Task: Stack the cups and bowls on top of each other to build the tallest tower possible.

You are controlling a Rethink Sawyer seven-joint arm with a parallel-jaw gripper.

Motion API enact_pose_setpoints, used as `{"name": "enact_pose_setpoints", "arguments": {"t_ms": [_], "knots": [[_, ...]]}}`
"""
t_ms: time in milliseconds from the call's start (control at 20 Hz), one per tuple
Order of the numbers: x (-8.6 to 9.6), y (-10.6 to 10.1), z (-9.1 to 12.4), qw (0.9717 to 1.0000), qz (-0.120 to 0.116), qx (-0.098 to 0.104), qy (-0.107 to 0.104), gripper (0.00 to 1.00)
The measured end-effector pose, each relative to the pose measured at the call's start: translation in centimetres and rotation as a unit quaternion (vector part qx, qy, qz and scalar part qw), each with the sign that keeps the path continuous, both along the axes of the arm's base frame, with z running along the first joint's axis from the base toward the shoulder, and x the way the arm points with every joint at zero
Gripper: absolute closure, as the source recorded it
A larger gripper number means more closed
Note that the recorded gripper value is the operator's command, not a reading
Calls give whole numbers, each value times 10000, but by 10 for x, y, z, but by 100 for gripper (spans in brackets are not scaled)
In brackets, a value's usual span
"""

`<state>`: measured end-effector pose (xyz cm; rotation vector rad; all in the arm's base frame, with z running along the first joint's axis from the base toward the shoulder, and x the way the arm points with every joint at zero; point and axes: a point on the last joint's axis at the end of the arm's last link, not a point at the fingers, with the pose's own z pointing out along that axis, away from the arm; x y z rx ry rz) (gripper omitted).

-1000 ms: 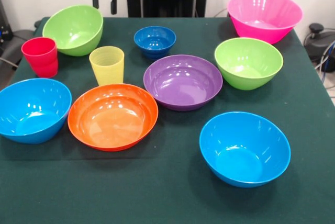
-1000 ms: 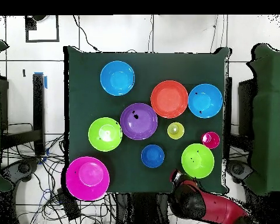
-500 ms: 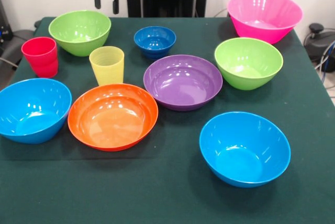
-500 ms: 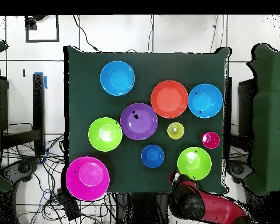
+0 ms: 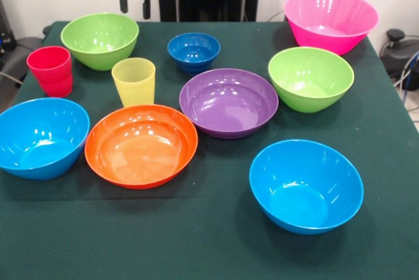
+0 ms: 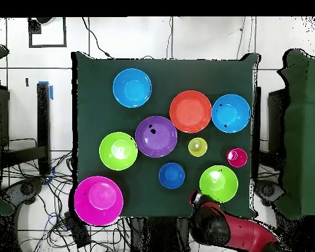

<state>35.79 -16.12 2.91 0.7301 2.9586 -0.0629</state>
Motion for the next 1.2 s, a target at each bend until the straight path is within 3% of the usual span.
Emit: {"name": "enact_pose_setpoints", "arguments": {"t_ms": [1200], "knots": [[0, 0, -3, 10000, 11, -2, 28, 0]]}}
